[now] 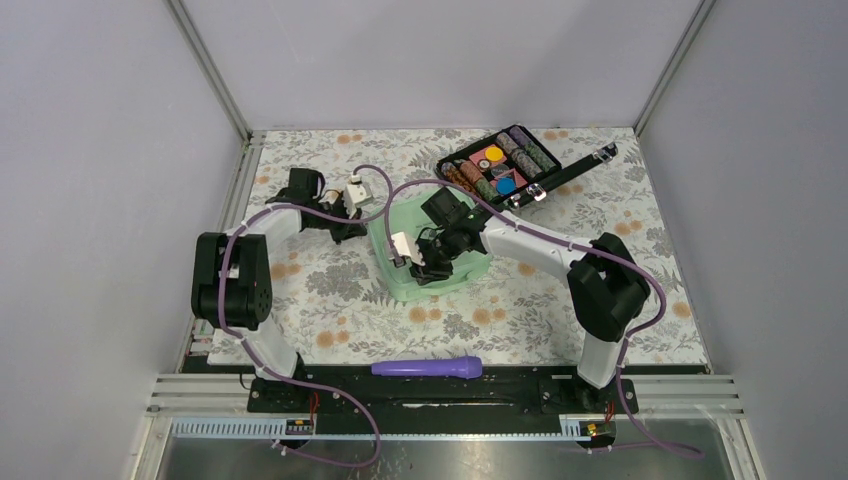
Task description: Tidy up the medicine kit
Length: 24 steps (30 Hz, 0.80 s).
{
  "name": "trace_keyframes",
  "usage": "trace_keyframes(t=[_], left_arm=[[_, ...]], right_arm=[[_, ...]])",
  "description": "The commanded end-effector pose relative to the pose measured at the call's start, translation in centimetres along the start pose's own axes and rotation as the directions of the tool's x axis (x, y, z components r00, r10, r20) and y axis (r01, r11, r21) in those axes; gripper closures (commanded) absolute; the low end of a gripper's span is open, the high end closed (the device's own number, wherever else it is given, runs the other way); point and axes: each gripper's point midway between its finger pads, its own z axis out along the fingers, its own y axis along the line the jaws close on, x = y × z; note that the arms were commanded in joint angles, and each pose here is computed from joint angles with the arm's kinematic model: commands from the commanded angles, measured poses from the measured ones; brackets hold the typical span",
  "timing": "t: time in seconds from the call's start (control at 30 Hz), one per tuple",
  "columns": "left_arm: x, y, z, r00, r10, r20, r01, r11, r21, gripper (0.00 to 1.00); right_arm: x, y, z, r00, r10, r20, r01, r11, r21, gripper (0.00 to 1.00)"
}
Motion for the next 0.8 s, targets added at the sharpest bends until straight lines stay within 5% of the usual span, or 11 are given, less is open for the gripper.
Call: trace_keyframes(t=[0.0, 0.37, 0.77], left_arm=[[-4.2, 1.8, -3.4, 0.994, 0.054, 0.097, -0.045, 0.994, -0.097, 1.00], [-3.3, -1.0, -5.0, 1.000, -0.021, 0.007, 0.022, 0.999, -0.035, 1.00], [-4.4, 0.9, -2.3, 0.995, -0.064, 0.071, 0.071, 0.992, -0.100, 1.00]], right_arm=[[1.6, 1.5, 0.6, 0.993, 0.107, -0.051, -0.110, 0.992, -0.063, 0.67], [0.5, 0.5, 1.2, 0.984, 0.178, 0.003, -0.177, 0.983, -0.055, 0.66], [0.8, 0.8, 1.2, 0.980, 0.198, -0.002, -0.198, 0.979, -0.048, 0.66]])
